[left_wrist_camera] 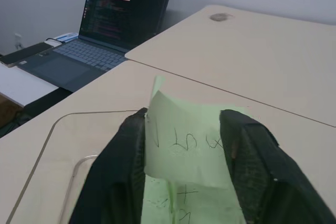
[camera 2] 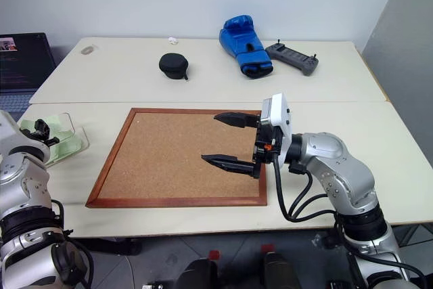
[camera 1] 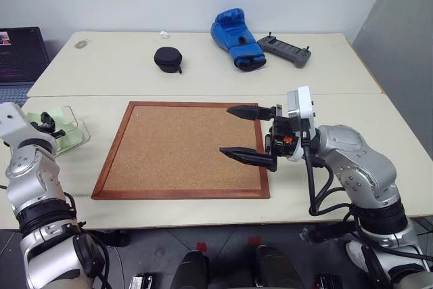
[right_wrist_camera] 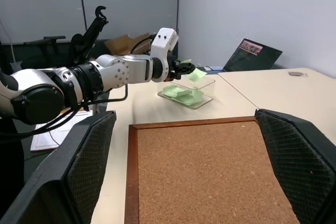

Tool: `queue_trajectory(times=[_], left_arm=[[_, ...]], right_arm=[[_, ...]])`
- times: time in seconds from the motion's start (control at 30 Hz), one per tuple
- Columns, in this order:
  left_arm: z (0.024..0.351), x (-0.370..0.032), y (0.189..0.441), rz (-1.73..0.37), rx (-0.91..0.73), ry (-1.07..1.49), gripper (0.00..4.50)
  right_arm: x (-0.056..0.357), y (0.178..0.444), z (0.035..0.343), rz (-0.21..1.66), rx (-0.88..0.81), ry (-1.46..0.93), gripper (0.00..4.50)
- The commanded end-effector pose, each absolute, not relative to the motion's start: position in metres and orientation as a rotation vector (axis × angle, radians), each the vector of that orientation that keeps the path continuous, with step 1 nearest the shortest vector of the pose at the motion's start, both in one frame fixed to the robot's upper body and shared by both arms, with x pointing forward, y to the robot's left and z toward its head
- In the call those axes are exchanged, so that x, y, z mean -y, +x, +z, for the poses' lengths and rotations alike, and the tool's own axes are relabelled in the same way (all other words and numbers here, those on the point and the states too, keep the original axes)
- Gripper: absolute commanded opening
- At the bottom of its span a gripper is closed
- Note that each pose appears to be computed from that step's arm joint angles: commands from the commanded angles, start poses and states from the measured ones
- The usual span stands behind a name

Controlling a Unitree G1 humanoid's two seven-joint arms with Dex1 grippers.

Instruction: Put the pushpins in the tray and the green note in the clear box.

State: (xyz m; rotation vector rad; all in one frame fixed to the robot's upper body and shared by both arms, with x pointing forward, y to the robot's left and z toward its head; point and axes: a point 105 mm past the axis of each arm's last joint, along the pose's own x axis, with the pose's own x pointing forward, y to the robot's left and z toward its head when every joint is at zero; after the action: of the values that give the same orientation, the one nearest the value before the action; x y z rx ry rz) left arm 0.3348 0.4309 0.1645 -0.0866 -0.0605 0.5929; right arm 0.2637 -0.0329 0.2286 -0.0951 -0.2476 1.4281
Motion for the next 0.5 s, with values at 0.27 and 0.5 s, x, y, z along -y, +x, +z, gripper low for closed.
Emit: queue_trajectory(times=[0.27, 0.5], left_arm=[[0.173, -0.441, 0.324, 0.641, 0.048, -0.034, 4.29], [0.171, -0.445, 0.317, 0.707, -0.005, 0.048, 4.48]], right_arm=[[0.033, 0.258, 0.239, 1.430, 0.298, -0.116, 4.50], [0.032, 0.258, 0.238, 1.431, 0.299, -0.112, 4.50]])
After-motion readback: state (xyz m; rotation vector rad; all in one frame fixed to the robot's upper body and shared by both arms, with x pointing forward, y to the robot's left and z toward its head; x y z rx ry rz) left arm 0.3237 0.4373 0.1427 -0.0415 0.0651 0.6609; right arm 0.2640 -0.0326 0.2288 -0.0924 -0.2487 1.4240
